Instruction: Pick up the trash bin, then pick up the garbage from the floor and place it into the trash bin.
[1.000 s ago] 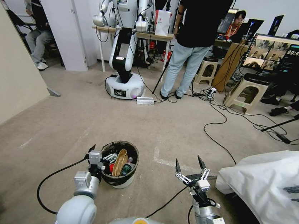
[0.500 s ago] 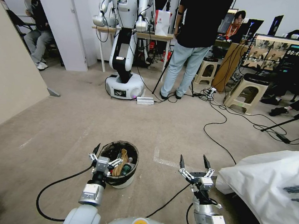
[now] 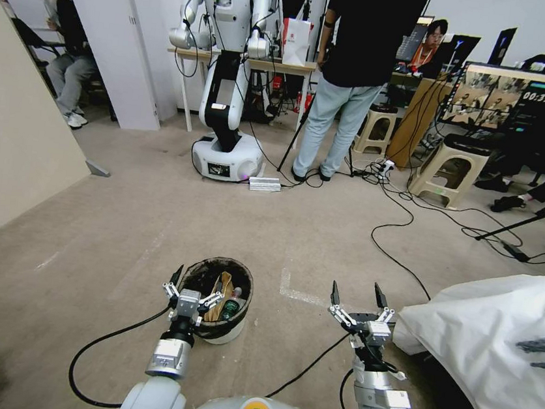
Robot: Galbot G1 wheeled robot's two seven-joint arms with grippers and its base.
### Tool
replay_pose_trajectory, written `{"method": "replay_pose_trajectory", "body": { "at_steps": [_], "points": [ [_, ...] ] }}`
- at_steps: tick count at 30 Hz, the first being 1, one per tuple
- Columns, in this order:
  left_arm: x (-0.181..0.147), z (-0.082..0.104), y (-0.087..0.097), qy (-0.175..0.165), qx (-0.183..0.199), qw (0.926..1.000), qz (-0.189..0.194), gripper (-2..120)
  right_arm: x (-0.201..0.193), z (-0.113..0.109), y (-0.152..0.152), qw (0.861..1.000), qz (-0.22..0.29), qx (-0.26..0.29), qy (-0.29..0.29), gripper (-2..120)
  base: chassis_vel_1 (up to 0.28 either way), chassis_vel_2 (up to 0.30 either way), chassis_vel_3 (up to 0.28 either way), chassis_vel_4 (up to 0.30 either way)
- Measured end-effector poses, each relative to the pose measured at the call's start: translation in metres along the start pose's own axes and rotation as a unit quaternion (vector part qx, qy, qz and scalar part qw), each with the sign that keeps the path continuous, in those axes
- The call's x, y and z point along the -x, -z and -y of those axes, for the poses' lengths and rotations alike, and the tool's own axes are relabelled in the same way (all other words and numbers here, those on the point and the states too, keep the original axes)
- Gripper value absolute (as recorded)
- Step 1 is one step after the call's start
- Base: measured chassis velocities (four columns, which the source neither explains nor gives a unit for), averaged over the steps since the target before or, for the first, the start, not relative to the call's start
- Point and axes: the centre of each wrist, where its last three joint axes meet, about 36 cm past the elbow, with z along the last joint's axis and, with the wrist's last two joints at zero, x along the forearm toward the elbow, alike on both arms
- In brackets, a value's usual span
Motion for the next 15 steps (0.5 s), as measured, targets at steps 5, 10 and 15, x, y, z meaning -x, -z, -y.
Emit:
{"method": "replay_pose_trajectory", "body": {
  "at_steps": [5, 10, 15],
  "points": [
    [0.0000, 0.0000, 0.0000, 0.000, 0.000, 1.0000, -0.001, 100, 0.0000, 0.0000, 0.0001, 1.000, 0.000, 0.000, 0.000, 100, 0.000, 0.000, 0.000, 0.000],
    [0.0001, -0.0001, 0.0000, 0.000, -0.001, 1.0000, -0.001, 100, 0.0000, 0.0000, 0.0001, 1.000, 0.000, 0.000, 0.000, 100, 0.000, 0.000, 0.000, 0.000],
    [0.0001, -0.0002, 0.0000, 0.001, -0.001, 1.0000, -0.001, 100, 0.0001, 0.0001, 0.0001, 1.000, 0.000, 0.000, 0.001, 100, 0.000, 0.000, 0.000, 0.000]
  ]
}}
